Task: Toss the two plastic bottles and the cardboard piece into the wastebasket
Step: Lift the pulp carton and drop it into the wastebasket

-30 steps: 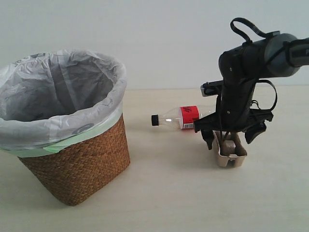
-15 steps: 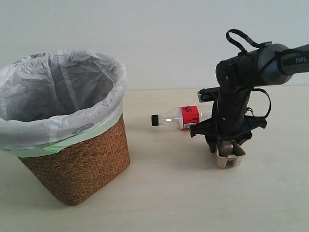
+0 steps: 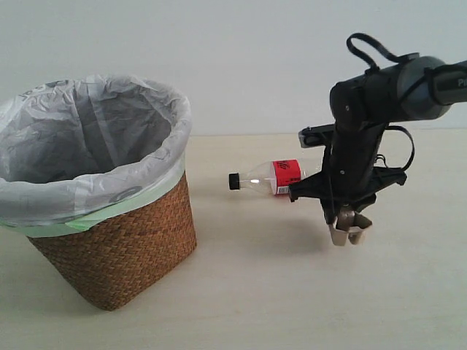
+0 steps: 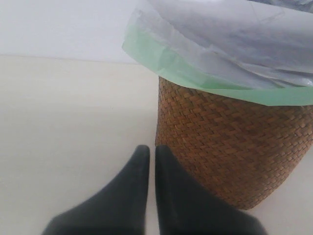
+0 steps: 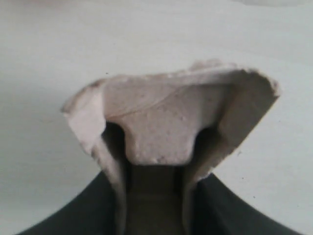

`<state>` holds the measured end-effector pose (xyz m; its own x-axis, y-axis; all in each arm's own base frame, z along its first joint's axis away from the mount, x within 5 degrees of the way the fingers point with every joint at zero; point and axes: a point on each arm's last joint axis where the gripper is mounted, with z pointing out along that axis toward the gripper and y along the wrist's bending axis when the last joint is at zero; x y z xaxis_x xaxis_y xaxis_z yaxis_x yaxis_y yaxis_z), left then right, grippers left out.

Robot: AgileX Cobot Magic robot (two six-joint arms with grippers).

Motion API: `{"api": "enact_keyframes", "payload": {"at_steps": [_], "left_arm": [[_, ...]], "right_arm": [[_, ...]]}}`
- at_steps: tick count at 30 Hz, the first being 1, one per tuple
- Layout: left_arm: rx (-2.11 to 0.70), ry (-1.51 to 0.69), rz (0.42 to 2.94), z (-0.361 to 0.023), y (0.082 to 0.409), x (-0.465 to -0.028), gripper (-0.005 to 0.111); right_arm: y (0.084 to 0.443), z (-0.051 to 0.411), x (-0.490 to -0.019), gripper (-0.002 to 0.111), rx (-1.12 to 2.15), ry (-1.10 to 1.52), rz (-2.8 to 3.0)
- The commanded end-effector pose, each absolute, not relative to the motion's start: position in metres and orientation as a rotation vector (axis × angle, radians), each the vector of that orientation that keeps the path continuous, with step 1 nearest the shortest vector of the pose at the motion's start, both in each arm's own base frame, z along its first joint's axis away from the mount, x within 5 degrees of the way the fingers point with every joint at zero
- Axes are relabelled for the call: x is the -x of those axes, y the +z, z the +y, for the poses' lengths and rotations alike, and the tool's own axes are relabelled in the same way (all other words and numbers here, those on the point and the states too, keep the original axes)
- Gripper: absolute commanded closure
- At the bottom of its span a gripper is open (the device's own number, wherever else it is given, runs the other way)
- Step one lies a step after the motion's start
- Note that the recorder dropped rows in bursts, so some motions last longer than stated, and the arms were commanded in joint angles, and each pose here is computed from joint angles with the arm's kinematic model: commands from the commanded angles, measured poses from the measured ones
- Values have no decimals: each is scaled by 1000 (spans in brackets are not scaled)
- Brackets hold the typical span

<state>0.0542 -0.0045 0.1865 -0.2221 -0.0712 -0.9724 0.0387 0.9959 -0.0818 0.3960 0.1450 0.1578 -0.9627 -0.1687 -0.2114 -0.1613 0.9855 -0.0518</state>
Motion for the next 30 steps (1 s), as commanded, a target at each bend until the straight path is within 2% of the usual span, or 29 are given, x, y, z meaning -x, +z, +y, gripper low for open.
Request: {"api": "enact_keyframes", "payload": {"at_steps": [1,11,15,20,25,30], "left_arm": [[27,-101,1792,-4,185,-54,103],[27,-101,1792,-4,185,-54,103],[27,-101,1792,-4,185,-54,103],[27,-101,1792,-4,185,-54,103],[27,-101,1792,-4,185,-54,103],[27,-101,1792,-4,185,-54,103]], "right_arm": [[197,143,-379,108,281,69,2801],[225,128,-337,108,262,124,2706],[238,120,-332,108,261,45,2676],[240,80,-337,108,130,-180,2703],[238,27,-340,108,-8,-261,2779],[238,3,-342,108,-93,-274,2777]]}}
